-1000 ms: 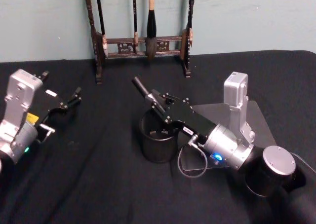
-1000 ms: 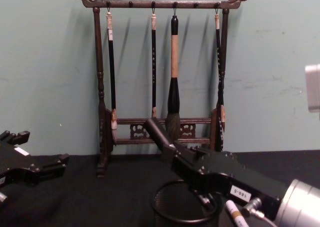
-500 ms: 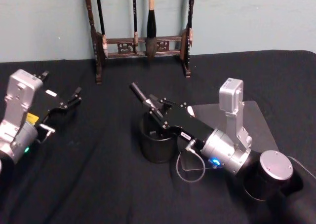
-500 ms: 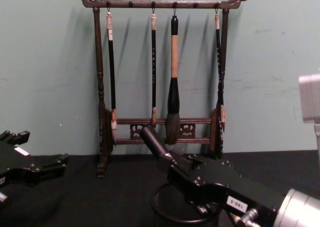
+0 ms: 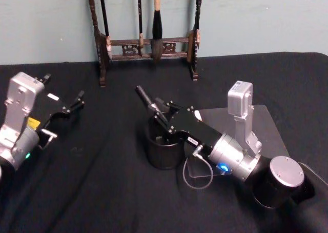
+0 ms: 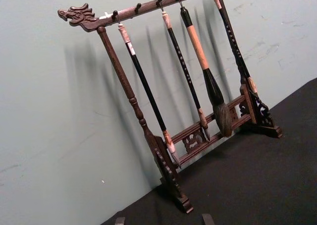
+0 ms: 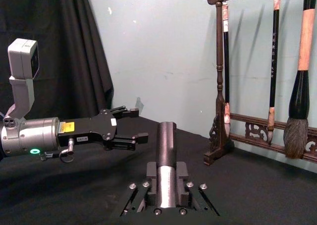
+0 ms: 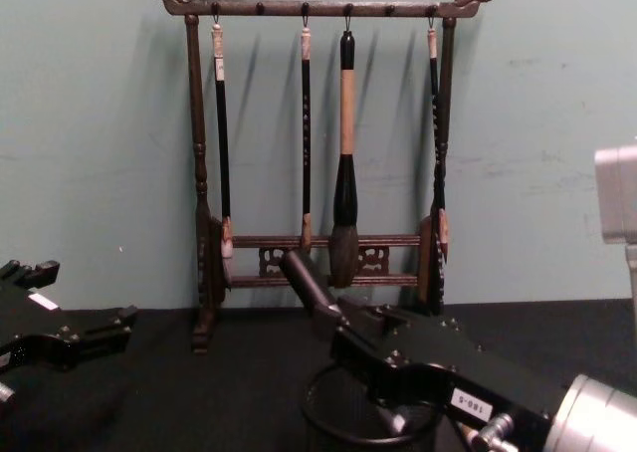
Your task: Pick up the water-based marker from the table and place it into the pen holder.
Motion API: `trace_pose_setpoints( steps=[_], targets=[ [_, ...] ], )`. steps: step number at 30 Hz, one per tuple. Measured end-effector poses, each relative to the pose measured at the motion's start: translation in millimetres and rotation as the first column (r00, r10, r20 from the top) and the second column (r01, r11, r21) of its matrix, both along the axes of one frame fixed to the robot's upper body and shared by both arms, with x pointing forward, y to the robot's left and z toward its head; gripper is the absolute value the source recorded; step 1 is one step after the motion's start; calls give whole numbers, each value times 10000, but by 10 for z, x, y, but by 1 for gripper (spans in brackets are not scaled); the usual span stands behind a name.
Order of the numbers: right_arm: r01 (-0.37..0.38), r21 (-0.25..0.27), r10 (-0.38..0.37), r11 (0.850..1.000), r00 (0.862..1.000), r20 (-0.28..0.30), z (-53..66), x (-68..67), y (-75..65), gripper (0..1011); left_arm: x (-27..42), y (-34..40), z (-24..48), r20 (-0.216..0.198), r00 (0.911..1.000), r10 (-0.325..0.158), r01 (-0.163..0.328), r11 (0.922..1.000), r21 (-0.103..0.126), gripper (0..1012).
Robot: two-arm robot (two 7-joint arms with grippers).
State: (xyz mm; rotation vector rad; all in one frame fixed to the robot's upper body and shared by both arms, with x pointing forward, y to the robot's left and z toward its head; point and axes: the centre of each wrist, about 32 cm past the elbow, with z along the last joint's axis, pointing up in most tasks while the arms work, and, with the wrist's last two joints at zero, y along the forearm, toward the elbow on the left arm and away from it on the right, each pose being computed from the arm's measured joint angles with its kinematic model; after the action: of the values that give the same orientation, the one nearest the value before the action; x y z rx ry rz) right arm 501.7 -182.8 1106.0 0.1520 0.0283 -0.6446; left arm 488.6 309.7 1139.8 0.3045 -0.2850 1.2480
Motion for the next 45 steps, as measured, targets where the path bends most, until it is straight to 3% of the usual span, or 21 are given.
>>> trace_pose_setpoints(
  steps=[6,10,19,26,31,38,45],
  targets=[
    [2,5,-2,10000,10000,-1,2,2,-2,404,0,0,0,0,10000,0,0,10000,0,1001],
    [3,8,-3,10000,10000,0,3,3,-3,574,0,0,0,0,10000,0,0,10000,0,1001],
    [2,19,-2,10000,10000,-4,3,3,-3,844,0,0,0,0,10000,0,0,10000,0,1001],
    [3,22,-3,10000,10000,-6,3,3,-3,1000,0,0,0,0,10000,0,0,10000,-1,1001],
    [150,-230,-153,9996,9998,-132,83,11,-44,1002,0,0,0,1,10000,0,0,10000,0,1001],
    [727,-511,-725,9960,9974,57,294,11,-159,1002,0,0,0,0,10000,0,0,10000,0,1001],
    [2073,-1195,-2086,9709,9780,17,547,-7,-384,1003,0,0,0,0,10000,0,0,10000,0,1001]
  ],
)
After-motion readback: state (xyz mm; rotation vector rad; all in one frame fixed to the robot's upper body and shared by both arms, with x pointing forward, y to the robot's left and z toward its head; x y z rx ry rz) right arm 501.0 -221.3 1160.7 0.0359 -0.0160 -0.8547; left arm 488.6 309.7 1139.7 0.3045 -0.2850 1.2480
